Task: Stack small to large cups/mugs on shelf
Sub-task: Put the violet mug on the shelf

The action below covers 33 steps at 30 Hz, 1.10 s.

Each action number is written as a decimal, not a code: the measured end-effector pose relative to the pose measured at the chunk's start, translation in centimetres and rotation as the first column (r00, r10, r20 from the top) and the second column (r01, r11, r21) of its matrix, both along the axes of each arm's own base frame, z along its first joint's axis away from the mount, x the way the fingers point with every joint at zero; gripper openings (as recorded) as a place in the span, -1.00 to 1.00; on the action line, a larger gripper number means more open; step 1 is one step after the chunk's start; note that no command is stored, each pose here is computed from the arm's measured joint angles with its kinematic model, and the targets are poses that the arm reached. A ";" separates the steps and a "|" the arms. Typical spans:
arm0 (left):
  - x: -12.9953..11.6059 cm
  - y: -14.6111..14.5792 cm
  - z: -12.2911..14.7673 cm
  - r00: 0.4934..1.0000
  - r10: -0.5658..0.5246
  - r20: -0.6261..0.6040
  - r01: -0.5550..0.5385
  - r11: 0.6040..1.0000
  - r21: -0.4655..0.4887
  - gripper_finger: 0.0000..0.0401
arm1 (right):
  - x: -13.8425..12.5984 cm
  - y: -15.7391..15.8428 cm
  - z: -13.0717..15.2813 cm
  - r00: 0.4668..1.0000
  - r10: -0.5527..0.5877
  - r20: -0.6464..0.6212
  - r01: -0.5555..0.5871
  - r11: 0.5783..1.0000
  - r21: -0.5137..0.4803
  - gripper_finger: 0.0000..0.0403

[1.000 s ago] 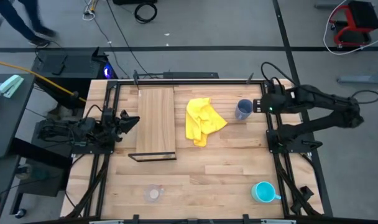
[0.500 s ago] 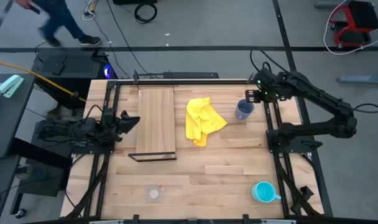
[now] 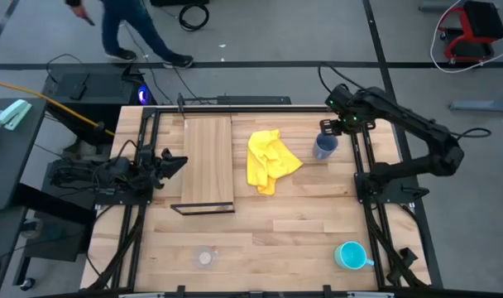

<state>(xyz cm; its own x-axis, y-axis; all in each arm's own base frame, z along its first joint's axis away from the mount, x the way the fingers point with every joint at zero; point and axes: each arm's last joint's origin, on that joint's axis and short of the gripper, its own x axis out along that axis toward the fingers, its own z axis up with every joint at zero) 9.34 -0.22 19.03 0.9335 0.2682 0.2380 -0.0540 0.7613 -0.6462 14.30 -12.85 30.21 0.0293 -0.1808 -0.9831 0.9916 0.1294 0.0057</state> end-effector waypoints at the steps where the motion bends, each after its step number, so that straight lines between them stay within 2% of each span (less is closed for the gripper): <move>1: 0.0 0.0 0.0 1.000 0.000 0.000 0.000 1.000 0.000 -0.57 | 0.1 -0.1 -0.1 1.000 0.003 -0.007 -0.003 1.000 0.005 -0.26; 13: 0.0 0.0 0.0 1.000 0.000 -0.004 0.000 1.000 0.001 -0.59 | 0.5 -2.4 -2.0 0.997 0.001 -0.072 0.006 0.996 0.089 -0.26; 16: 0.0 0.0 0.0 1.000 0.000 -0.004 0.000 1.000 0.002 -0.57 | 0.1 -2.7 -3.1 0.996 -0.006 -0.089 0.017 0.993 0.117 -0.26; 20: 0.0 0.0 0.0 1.000 0.001 -0.004 -0.001 1.000 0.003 -0.57 | -0.2 -2.6 -5.3 0.999 -0.014 -0.052 0.022 0.988 0.152 -0.26; 33: 0.0 0.0 0.0 1.000 0.001 -0.004 -0.001 1.000 0.002 -0.58 | -0.3 -2.6 -9.0 0.999 -0.045 -0.003 0.045 0.991 0.126 -0.26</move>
